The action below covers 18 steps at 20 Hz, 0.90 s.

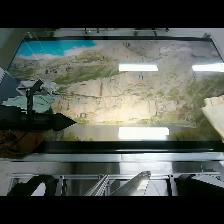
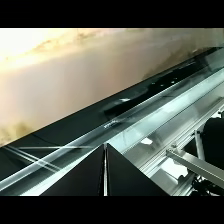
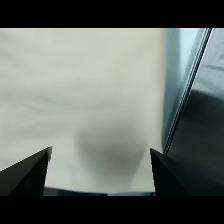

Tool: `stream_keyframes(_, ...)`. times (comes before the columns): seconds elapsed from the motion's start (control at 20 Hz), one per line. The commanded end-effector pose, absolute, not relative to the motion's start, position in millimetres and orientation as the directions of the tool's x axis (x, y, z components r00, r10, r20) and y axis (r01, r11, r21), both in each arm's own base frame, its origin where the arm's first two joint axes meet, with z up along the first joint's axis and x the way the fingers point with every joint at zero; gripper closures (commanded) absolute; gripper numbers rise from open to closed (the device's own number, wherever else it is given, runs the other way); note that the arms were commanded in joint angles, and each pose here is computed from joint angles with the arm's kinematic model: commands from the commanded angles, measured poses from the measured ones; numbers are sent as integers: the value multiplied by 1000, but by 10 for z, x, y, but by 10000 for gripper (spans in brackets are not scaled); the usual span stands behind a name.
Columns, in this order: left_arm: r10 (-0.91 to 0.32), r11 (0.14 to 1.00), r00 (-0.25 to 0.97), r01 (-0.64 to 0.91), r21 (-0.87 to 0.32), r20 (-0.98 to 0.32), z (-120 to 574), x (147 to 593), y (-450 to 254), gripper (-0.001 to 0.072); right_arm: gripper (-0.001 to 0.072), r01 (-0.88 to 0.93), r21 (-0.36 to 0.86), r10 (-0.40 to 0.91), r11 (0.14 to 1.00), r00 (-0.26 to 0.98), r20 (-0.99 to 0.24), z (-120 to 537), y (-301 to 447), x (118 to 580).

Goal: Fold the shirts.

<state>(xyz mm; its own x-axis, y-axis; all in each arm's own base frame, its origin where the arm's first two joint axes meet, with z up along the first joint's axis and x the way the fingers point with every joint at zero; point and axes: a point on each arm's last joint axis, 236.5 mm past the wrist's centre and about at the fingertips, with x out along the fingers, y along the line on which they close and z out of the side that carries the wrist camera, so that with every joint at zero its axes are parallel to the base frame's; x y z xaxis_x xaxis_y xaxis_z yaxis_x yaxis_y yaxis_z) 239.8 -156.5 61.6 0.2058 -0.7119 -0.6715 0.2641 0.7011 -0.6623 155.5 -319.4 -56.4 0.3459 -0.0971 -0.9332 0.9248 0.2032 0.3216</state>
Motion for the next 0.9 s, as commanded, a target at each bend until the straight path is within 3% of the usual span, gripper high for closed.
stream_keyframes(0.0, -710, 703, 212, 264, -660, -671, 617, 2412, -1560, 688, 304, 857, 441, -31, 267, 465, -885, -158, -2811, 1984)
stream_keyframes(0.05, -710, 703, 215, 264, -660, -671, 618, 2417, -1559, 687, 584, 790, 499, 5, 357, 533, -846, 38, -2598, 2278)
stream_keyframes(0.1, -710, 703, 215, 264, -660, -670, 622, 2418, -1560, 687, 688, 714, 553, 53, 430, 591, -805, 235, -2338, 2563)
stream_keyframes(0.25, -730, 683, 211, 266, -680, -650, 676, 2406, -1606, 687, 691, 457, 625, 200, 633, 684, -702, 832, -1336, 3201)
stream_keyframes(0.4, -724, 688, 224, 306, -658, -653, 743, 2339, -1597, 688, 691, 195, 596, 318, 779, 697, -643, 1224, -292, 3276)
stream_keyframes(0.55, -692, 718, 305, 380, -583, -654, 924, 2272, -1539, 688, 691, 4, 568, 390, 823, 723, -571, 1234, 467, 3041)
stream_keyframes(0.85, -666, 739, 352, 429, -519, -658, 1070, 2103, -1495, 687, 691, -113, 588, 450, 801, 760, -468, 1114, 933, 2846)
